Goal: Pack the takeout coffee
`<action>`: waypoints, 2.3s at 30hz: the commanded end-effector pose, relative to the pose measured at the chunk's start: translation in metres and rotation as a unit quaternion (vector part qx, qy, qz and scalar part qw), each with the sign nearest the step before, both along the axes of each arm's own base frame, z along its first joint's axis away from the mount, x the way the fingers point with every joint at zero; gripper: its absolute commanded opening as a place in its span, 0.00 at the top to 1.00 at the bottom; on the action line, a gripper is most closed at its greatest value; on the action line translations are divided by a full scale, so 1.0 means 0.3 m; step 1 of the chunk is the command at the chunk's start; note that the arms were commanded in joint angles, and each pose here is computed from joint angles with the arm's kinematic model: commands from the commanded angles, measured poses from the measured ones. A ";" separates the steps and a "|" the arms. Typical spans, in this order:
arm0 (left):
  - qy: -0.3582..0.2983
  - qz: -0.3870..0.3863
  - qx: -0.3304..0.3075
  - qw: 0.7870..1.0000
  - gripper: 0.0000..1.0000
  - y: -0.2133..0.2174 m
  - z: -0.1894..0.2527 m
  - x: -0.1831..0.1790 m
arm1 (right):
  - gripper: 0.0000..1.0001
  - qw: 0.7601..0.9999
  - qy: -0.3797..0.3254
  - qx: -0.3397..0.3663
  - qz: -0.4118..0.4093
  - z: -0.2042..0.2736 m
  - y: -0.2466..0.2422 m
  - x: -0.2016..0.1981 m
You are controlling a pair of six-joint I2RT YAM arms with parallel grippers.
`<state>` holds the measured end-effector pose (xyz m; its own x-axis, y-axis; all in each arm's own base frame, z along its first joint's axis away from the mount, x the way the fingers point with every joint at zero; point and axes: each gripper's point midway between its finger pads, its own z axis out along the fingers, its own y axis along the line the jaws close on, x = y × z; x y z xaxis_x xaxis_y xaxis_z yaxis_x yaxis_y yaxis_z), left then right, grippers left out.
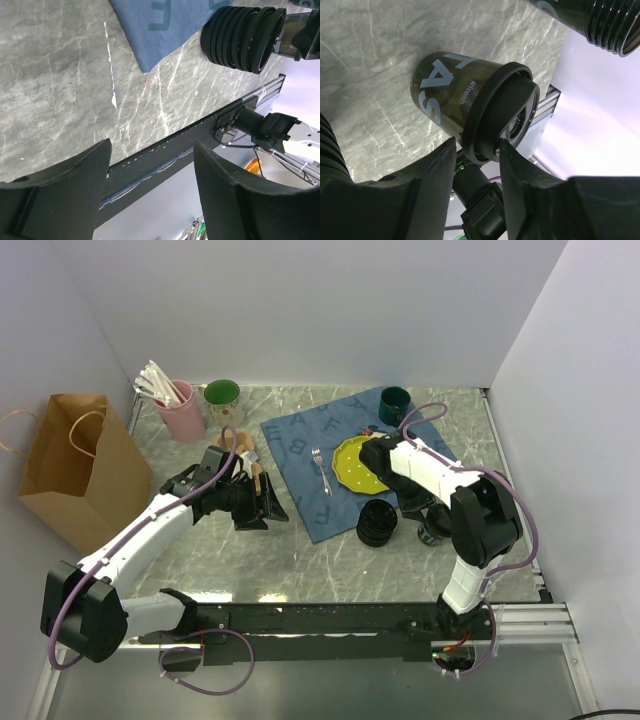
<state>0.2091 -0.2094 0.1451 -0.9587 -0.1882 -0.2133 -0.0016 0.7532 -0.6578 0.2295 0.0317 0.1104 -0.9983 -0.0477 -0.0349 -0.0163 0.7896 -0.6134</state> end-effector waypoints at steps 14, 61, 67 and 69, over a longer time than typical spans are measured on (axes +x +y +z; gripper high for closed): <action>-0.036 0.000 0.002 0.999 0.28 0.005 0.050 0.039 | 0.39 1.000 0.023 -0.011 -0.008 0.105 -0.003 -0.076; -0.237 0.524 0.428 0.697 0.25 1.003 0.845 0.125 | 0.00 0.827 -0.209 0.470 0.228 0.588 0.386 -0.128; -0.222 0.514 0.388 0.732 0.23 0.981 0.811 0.172 | 0.00 0.826 -0.205 0.472 0.229 0.595 0.387 -0.134; -0.236 0.479 0.354 0.768 0.33 0.922 0.813 0.202 | 0.01 0.823 -0.206 0.478 0.225 0.594 0.397 -0.131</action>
